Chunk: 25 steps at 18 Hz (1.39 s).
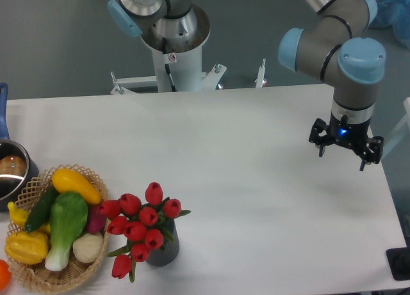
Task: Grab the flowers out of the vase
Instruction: 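Move the open gripper toward the red tulips in the vase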
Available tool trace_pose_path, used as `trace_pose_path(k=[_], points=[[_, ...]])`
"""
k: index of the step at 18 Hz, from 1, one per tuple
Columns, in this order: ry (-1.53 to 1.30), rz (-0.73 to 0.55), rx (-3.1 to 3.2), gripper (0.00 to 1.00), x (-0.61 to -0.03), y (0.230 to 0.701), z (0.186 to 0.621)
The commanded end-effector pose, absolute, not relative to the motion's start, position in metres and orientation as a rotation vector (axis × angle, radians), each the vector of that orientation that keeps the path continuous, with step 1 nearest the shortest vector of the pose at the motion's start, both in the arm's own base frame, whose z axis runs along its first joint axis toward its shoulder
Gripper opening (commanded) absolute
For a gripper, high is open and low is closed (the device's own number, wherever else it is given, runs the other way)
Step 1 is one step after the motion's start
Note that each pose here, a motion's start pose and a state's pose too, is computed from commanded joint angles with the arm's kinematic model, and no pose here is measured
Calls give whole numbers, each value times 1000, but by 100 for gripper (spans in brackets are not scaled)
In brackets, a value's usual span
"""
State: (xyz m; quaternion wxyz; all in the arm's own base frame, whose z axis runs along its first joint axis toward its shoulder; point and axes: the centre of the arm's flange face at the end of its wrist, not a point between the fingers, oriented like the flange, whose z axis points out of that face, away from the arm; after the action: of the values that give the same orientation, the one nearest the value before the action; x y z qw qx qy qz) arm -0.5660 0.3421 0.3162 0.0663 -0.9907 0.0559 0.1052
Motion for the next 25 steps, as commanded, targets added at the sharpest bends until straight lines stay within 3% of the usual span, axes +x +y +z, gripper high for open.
trace_pose_path(k=[7,15,25], points=[[153,96,-2721,100,-498,330,309],[271,40,-2619,100,-415,380,336],[206,-157,-2291,100,-385,410,368]])
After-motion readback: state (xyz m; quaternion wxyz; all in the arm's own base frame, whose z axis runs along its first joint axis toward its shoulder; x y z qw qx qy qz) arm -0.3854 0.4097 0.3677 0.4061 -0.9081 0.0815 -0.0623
